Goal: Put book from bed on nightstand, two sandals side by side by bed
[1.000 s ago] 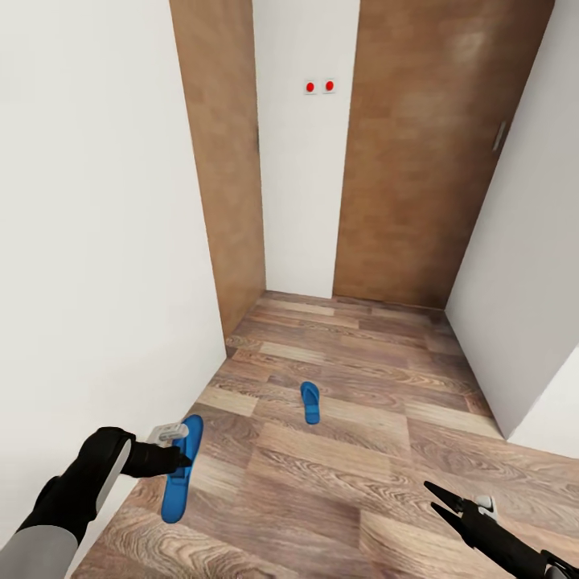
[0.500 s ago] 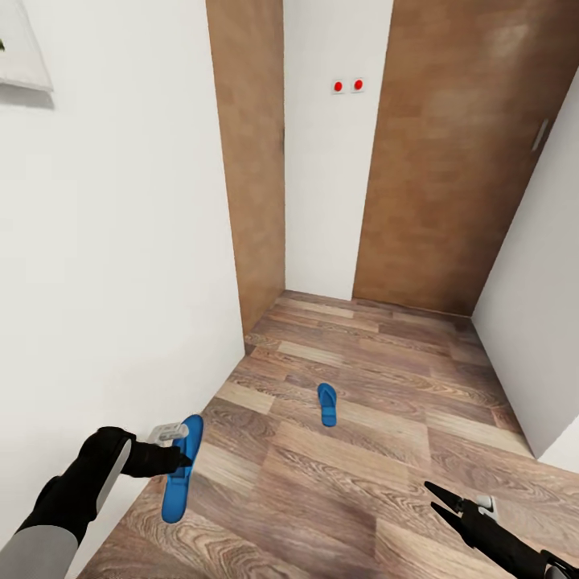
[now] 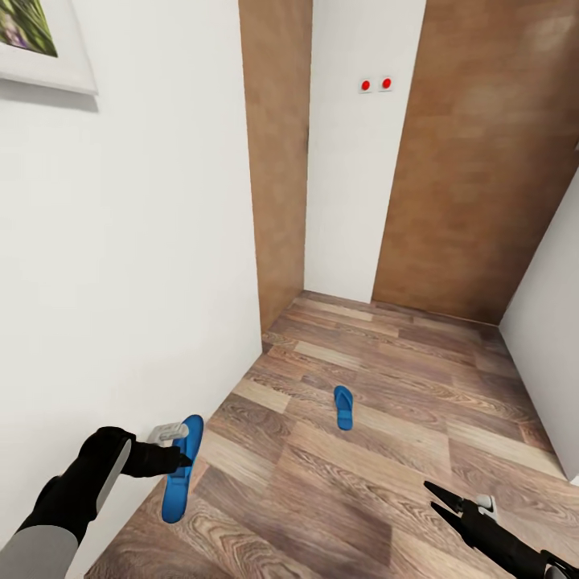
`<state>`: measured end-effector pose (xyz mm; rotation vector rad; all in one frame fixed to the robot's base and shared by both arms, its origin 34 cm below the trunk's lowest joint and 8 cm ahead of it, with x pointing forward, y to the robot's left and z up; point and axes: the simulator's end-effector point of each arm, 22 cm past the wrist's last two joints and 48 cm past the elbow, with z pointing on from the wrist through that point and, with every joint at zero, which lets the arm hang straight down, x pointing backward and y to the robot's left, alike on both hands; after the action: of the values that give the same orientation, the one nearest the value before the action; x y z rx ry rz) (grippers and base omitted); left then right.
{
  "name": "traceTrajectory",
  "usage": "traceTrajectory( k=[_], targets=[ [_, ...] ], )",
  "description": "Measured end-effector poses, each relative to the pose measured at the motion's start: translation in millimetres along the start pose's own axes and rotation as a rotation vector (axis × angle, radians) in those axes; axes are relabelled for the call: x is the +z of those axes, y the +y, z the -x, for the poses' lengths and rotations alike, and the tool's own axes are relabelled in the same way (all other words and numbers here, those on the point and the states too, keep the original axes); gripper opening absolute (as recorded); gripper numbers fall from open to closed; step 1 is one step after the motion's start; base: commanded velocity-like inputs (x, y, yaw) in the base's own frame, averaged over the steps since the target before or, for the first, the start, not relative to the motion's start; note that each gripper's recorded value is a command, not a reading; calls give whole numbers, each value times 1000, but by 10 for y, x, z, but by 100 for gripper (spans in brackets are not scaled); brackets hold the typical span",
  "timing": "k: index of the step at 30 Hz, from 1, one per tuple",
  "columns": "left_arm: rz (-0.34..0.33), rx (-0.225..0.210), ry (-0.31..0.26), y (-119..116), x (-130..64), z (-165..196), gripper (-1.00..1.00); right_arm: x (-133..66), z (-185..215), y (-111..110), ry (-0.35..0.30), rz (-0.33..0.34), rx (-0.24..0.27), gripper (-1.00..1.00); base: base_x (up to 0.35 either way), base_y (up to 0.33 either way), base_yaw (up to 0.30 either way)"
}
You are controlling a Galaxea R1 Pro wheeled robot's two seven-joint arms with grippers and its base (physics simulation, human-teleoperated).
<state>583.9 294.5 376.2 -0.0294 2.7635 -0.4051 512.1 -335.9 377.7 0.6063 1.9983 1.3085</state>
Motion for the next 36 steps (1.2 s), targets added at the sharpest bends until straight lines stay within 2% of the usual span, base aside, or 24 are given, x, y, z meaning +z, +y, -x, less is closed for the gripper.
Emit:
traceTrajectory(
  k=[13, 17, 24, 36],
  targets=[
    [-8, 1, 1, -47, 16, -2, -100, -2, -1, -2, 0, -1, 0, 100, 0, 0, 135],
    [-10, 0, 3, -63, 30, -13, -100, -1, -2, -1, 1, 0, 0, 100, 0, 0, 24],
    [-11, -23, 43, -23, 124, -175, -100, -3, 6, -8, -3, -2, -6, 100, 0, 0, 6],
    [-13, -19, 37, -20, 151, -181, -100, 0, 4, -4, -4, -1, -8, 100, 0, 0, 0]
  ],
)
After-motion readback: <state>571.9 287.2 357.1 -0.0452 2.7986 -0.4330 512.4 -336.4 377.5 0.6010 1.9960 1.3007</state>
